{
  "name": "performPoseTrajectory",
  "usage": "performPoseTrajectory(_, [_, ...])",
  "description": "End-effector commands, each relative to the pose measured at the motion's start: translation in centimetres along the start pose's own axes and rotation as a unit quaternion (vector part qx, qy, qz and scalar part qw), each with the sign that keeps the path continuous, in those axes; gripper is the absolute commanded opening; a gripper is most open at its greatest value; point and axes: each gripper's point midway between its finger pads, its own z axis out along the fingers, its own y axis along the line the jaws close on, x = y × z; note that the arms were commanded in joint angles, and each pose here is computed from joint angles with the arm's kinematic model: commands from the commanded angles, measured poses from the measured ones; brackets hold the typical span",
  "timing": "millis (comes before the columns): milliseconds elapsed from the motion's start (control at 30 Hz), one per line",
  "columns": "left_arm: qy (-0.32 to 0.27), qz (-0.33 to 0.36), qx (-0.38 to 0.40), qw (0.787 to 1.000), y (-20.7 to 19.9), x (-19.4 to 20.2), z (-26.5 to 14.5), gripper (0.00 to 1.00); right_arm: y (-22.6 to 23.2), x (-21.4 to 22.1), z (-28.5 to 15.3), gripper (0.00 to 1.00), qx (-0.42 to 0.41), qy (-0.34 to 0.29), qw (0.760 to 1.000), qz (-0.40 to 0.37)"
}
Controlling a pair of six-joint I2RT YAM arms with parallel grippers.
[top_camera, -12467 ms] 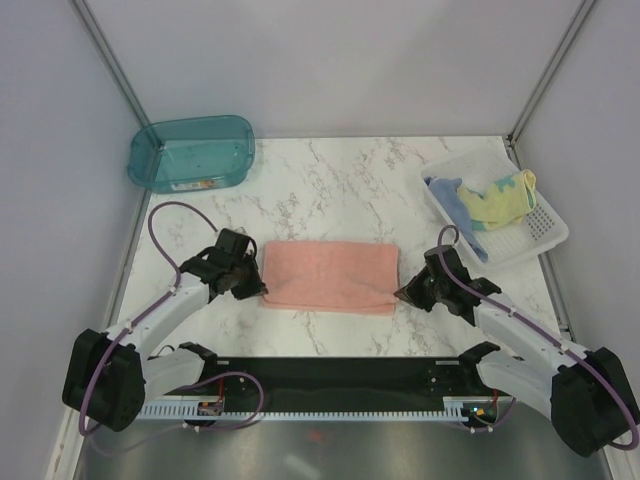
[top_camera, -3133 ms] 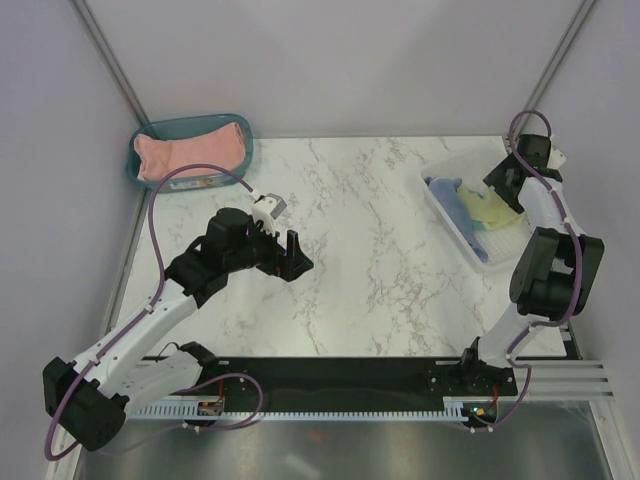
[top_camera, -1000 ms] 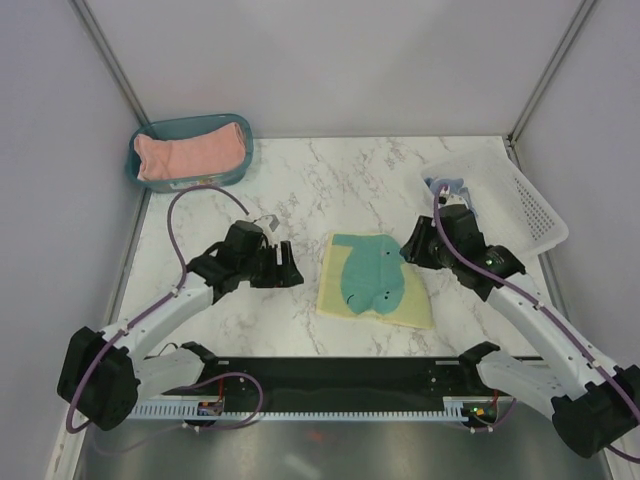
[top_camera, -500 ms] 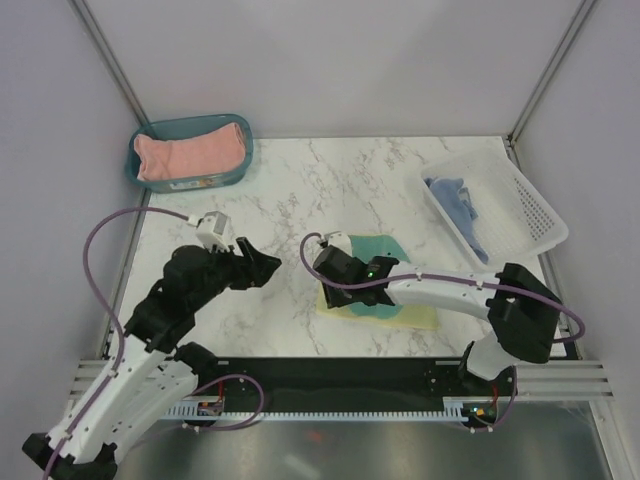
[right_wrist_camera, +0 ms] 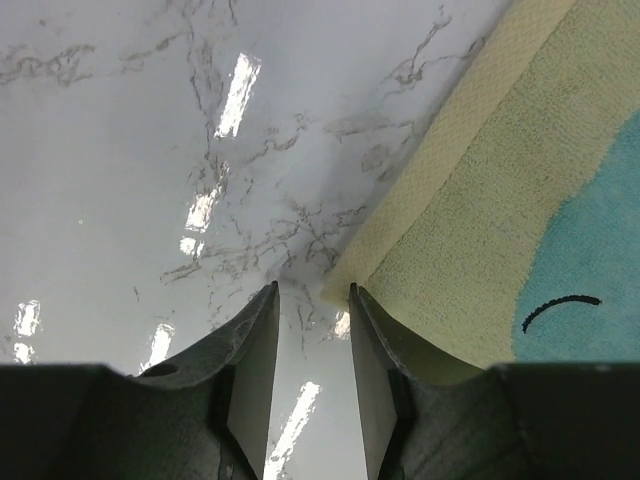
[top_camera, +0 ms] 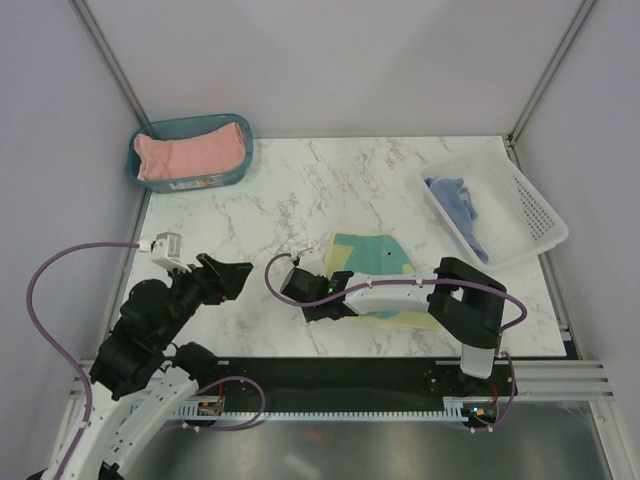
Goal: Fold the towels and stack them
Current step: Flatten out the crumpled towel
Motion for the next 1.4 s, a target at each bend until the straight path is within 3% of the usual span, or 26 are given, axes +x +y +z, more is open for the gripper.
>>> performPoseTrajectory(0, [-0.024, -0.017, -0.01, 1.0, -0.2, -1.5, -0.6, 0.82, -0.1, -1.0, -0.5, 0.42, 0.025, -0.039, 0.999, 0.001])
performPoseTrajectory(467, [-0.044, -0.018, -0.039, 0.998, 1.4, -1.6, -0.9, 0.83, -0.9, -2.4, -1.2, 0.43, 0.045, -0.062, 0.997, -0.013])
performPoseTrajectory(767, [-0.039, -0.016, -0.057, 0.998, 2.3, -1.0, -0.4, 0.83, -1.0, 1.0, 1.5, 0.43, 0.019, -0.003, 1.0, 0.008])
performPoseTrajectory(900, [-0.034, -0.024, -0.076, 0.996, 3.1, -0.3, 0.4, 0.84, -1.5, 3.0, 1.4, 0.26, 0.001, 0.009, 1.0, 0.017])
performPoseTrajectory(933, [-0.03, -0.024, -0.076, 0.996, 3.1, -0.1, 0.6, 0.84, -1.4, 3.0, 1.1, 0.15, -0.005, 0.007, 1.0, 0.016])
performPoseTrajectory(1033, [-0.01, -0.025, -0.085, 0.996, 3.4, 0.7, 1.2, 0.84, -1.3, 1.3, -1.3, 0.0, -0.027, -0.019, 0.999, -0.001])
performPoseTrajectory(1267, [0.036, -0.017, -0.041, 0.998, 1.6, 2.3, 3.7, 0.84, -4.0, -4.9, -12.5, 0.0, -0.072, -0.123, 0.989, 0.038])
performPoseTrajectory(1367, [0.064, -0.003, -0.007, 0.998, -0.1, 2.8, 5.7, 0.84, -5.4, -5.1, -15.3, 0.0, -0.079, -0.132, 0.987, 0.042])
